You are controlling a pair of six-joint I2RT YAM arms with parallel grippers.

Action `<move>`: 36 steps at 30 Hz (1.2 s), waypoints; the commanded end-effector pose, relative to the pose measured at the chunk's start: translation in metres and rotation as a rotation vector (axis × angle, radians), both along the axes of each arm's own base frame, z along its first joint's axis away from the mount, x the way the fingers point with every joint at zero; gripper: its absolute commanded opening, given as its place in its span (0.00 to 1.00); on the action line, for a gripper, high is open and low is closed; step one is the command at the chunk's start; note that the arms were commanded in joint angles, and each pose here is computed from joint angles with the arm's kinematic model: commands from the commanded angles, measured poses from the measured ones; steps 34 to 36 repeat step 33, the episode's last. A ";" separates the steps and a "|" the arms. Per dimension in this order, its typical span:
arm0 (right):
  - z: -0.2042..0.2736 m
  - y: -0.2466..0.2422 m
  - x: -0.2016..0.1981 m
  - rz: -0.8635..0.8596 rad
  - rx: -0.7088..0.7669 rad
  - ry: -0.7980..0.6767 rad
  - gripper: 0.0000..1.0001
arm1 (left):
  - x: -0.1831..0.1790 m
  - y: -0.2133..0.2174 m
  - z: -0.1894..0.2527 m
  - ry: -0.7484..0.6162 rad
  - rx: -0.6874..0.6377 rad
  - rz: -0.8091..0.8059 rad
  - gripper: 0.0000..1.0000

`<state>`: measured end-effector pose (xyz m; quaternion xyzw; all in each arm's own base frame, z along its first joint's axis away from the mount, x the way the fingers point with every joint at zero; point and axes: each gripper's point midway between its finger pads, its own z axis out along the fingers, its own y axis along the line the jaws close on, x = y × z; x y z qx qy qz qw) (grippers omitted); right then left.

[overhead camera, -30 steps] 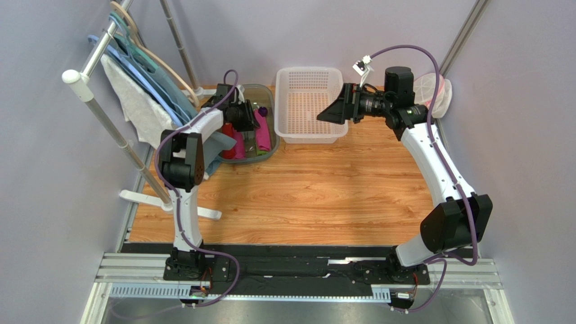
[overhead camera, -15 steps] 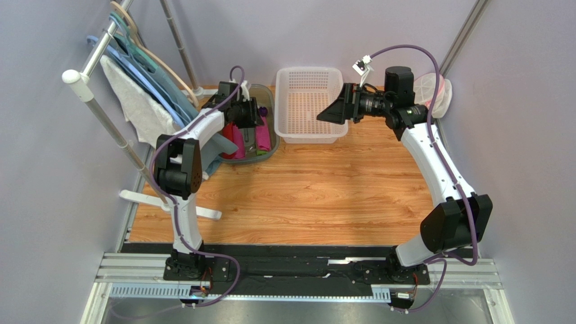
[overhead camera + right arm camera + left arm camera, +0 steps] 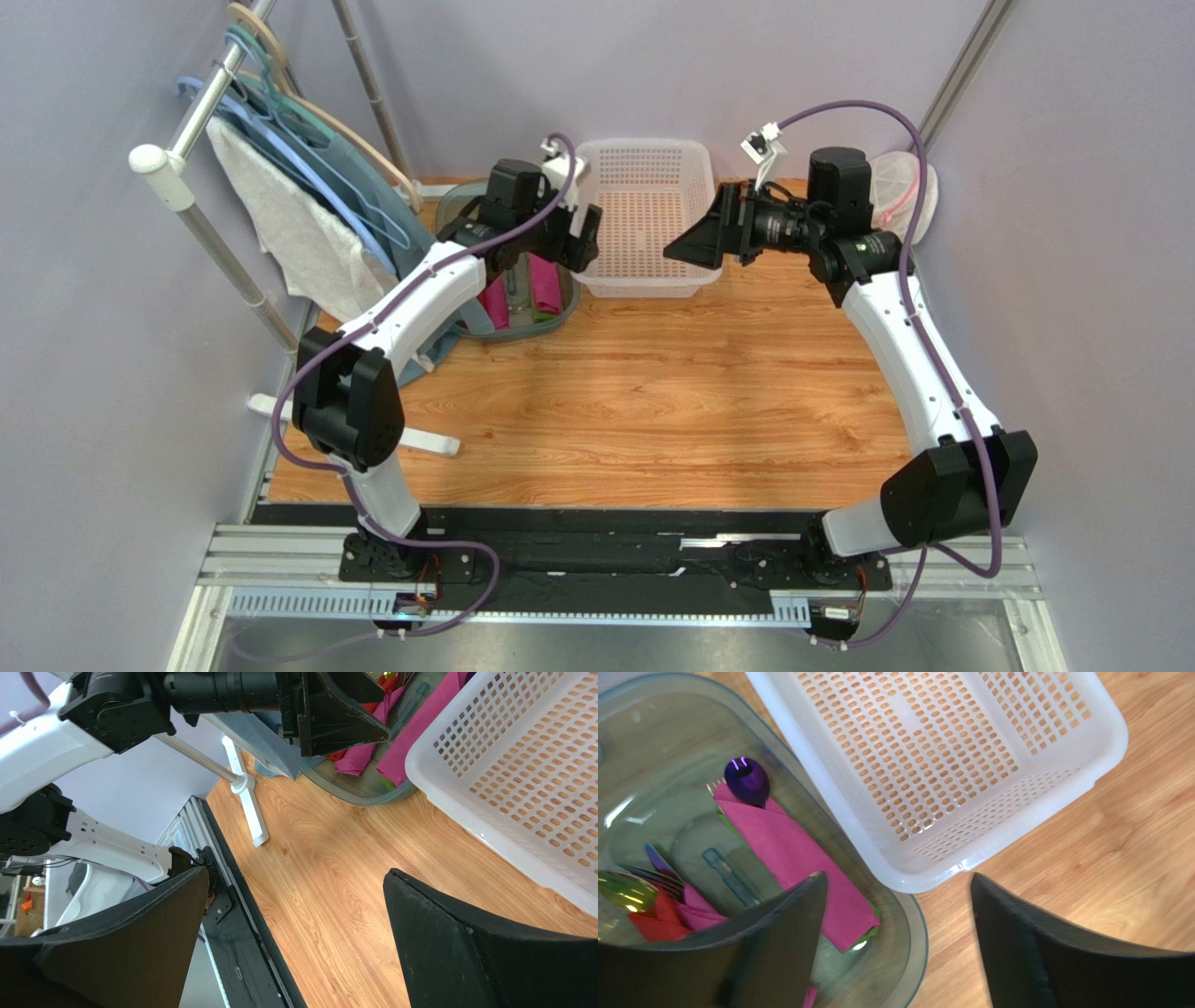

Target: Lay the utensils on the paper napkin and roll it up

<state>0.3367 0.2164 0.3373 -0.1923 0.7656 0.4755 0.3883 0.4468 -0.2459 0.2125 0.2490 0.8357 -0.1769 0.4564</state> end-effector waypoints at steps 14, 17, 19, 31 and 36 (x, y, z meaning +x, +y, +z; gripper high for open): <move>-0.044 -0.074 -0.031 -0.255 -0.172 -0.021 1.00 | -0.105 -0.024 0.109 0.023 0.042 -0.249 0.99; -0.055 -0.077 -0.046 -0.273 -0.169 -0.008 1.00 | -0.127 -0.002 0.113 -0.013 0.042 -0.212 0.99; -0.060 -0.078 -0.059 -0.281 -0.168 -0.009 1.00 | -0.143 0.015 0.106 -0.010 0.053 -0.175 0.99; -0.077 -0.110 -0.096 -0.380 -0.320 -0.121 1.00 | -0.190 0.055 0.082 -0.025 0.056 -0.113 0.99; -0.073 -0.111 -0.098 -0.379 -0.334 -0.146 1.00 | -0.193 0.060 0.093 -0.058 0.041 -0.096 0.99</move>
